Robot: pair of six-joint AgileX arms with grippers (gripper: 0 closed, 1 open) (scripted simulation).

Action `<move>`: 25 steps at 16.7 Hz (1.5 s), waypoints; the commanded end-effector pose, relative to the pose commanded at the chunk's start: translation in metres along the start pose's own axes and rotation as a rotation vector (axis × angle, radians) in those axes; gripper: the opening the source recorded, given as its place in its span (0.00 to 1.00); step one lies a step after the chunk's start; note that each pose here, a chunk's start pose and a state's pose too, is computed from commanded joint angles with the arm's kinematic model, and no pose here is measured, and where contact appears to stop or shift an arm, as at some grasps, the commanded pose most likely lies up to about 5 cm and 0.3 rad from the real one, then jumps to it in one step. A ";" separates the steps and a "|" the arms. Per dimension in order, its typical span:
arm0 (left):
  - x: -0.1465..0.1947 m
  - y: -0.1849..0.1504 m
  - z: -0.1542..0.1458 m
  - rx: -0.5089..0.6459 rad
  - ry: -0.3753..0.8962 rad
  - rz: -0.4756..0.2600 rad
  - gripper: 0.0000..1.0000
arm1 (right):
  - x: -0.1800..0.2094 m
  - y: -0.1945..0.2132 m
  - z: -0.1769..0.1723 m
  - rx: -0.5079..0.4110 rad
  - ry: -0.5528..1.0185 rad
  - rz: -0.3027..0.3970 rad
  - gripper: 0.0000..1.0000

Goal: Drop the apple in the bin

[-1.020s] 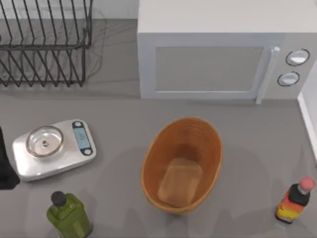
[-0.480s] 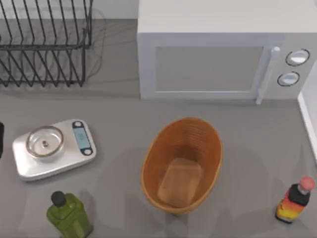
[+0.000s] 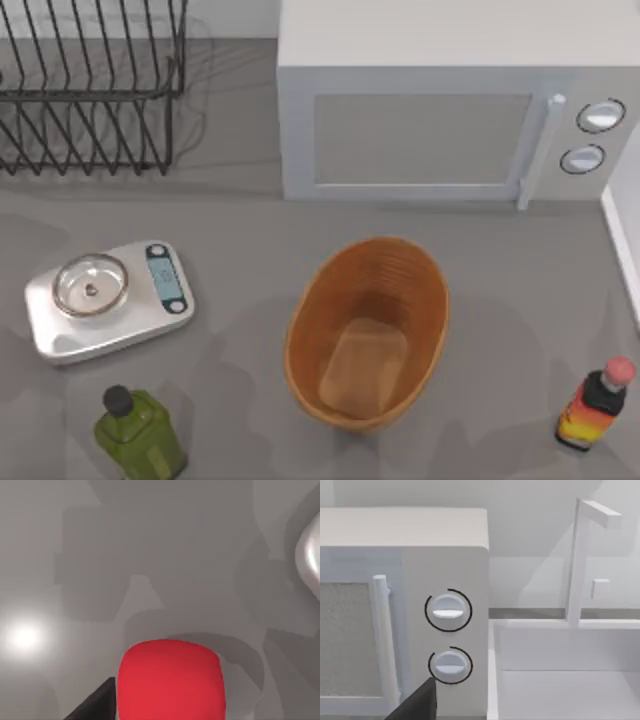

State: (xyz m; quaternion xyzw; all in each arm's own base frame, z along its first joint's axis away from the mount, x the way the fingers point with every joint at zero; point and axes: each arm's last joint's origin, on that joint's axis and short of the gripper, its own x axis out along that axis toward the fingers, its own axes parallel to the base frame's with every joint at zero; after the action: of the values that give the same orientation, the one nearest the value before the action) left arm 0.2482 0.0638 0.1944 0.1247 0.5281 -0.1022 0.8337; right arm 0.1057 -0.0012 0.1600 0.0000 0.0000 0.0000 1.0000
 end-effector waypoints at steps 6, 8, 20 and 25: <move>0.027 0.049 -0.012 -0.143 0.162 -0.133 1.00 | 0.000 0.000 0.000 0.000 0.000 0.000 1.00; 0.027 0.052 -0.014 -0.158 0.166 -0.138 1.00 | 0.000 0.000 0.000 0.000 0.000 0.000 1.00; 0.060 0.047 0.002 -0.156 0.160 -0.147 1.00 | 0.000 0.000 0.000 0.000 0.000 0.000 1.00; 0.087 0.045 -0.015 -0.153 0.162 -0.140 1.00 | 0.000 0.000 0.000 0.000 0.000 0.000 1.00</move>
State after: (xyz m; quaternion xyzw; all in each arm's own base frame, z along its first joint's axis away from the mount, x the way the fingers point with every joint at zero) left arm 0.2851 0.1076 0.1137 0.0312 0.6073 -0.1092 0.7863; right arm 0.1057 -0.0012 0.1600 0.0000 0.0000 0.0000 1.0000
